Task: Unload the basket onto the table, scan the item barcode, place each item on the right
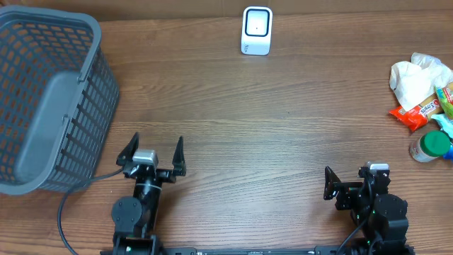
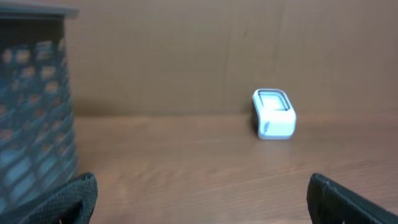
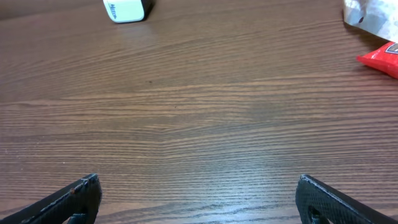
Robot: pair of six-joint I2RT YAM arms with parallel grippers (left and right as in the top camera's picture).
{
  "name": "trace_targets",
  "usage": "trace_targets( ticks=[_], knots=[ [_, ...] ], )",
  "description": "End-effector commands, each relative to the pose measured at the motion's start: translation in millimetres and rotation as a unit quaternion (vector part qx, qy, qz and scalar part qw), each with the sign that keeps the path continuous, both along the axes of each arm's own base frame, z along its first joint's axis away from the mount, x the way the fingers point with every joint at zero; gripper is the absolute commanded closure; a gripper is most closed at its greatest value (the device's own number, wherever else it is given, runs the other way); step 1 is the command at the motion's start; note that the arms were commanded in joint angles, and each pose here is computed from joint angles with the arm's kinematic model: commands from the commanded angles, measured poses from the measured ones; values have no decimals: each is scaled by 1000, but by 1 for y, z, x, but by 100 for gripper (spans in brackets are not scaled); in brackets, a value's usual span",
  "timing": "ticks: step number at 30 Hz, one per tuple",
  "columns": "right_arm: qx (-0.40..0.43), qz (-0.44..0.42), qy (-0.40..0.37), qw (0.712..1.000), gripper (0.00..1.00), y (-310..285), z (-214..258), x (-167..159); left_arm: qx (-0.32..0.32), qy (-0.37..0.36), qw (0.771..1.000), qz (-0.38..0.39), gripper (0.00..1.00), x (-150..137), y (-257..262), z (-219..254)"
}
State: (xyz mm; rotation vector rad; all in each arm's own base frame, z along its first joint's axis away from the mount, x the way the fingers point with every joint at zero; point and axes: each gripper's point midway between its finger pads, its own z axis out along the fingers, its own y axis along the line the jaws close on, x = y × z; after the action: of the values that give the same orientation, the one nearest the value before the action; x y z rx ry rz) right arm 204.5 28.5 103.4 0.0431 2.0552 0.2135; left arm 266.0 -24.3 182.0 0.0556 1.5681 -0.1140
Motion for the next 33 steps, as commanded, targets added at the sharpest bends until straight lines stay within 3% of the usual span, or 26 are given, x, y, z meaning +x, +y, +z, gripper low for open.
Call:
trace_targets(
  ticks=[1,10,33],
  knots=[
    [1,-4,5,1000,0,-1,-5,-1,37,-11,999,21,0,-6,9,0],
    [1,-4,5,1000,0,-1,-5,-1,122,46,991,16,0,-15,10,-33],
    [1,-4,5,1000,0,-1,-5,-1,133,29,990,22,0,-20,11,-26]
  ],
)
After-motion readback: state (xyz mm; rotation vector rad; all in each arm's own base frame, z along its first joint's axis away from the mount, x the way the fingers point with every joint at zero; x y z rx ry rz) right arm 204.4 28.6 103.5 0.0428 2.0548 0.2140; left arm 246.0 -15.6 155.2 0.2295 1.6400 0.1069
